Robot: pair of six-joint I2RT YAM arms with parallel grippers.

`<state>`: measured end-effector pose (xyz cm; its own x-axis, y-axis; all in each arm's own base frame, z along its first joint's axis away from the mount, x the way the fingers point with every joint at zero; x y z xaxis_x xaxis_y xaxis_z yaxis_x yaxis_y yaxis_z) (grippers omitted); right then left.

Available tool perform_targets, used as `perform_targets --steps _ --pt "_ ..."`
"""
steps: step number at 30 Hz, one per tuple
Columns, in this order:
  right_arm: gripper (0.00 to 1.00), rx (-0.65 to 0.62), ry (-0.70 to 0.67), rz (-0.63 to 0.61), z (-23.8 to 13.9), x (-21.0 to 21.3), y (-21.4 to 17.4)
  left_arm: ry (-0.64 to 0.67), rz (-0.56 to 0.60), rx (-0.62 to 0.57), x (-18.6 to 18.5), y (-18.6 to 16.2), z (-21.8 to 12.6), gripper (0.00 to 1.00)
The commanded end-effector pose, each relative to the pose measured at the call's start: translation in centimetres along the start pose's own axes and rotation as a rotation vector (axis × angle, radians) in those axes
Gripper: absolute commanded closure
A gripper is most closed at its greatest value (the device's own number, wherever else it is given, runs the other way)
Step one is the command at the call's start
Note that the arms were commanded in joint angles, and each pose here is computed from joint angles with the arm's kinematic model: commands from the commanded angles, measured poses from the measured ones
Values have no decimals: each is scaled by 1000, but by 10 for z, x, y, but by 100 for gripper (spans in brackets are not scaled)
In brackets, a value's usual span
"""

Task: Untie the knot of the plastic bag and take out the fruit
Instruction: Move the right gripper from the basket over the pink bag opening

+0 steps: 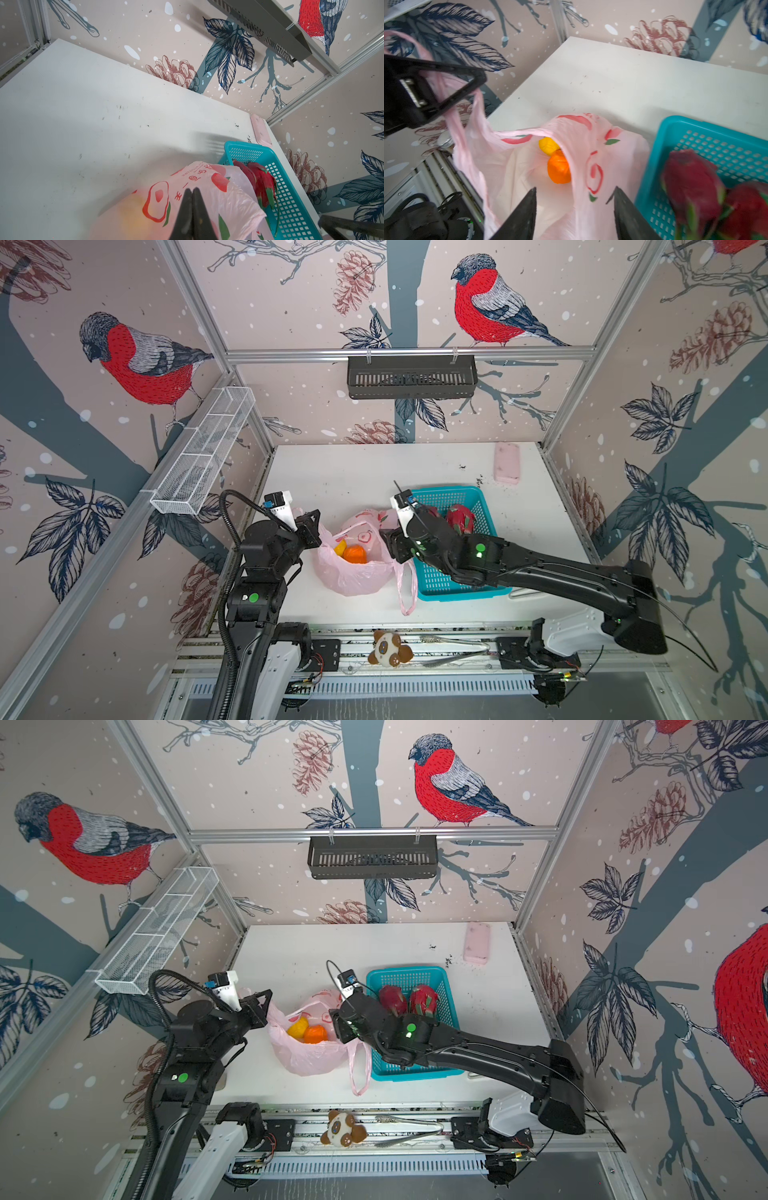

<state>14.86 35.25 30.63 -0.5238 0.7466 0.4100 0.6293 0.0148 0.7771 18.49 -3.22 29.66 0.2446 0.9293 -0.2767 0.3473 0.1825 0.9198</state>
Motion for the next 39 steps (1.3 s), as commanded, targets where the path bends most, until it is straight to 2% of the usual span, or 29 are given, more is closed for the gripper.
perform_targets --steps 1,6,11,16,22,33,39 --pt "44 32 78 -69 14 30 -10 -23 -37 15 -2 -8 -3 100" --pt "49 168 99 -115 57 47 -49 -5 -60 -9 -1 -11 -9 100" --pt "52 276 76 -120 93 39 -92 35 -93 -65 3 -14 -16 100" --pt "53 327 37 -120 116 28 -119 77 -143 -122 7 -23 -25 100" --pt "51 268 -44 -70 127 12 -125 85 -184 -167 6 -26 -38 100" --pt "41 93 -121 179 140 0 -105 32 -231 -113 -2 -32 -48 100" --pt "28 45 -171 288 157 -1 -96 29 -243 -94 -2 -37 -46 100"
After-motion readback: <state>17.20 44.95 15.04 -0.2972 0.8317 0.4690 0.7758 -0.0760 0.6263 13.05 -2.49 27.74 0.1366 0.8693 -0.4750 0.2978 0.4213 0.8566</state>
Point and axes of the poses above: each gripper's point midway between its finger pads, its own z axis out along the fingers, its own x axis along the line the jaws close on, y = z × x, the point moved 8 cm from there along -z, back along the fingers, and after that the axes turned 14 degrees about z, right-handed, at the moved point
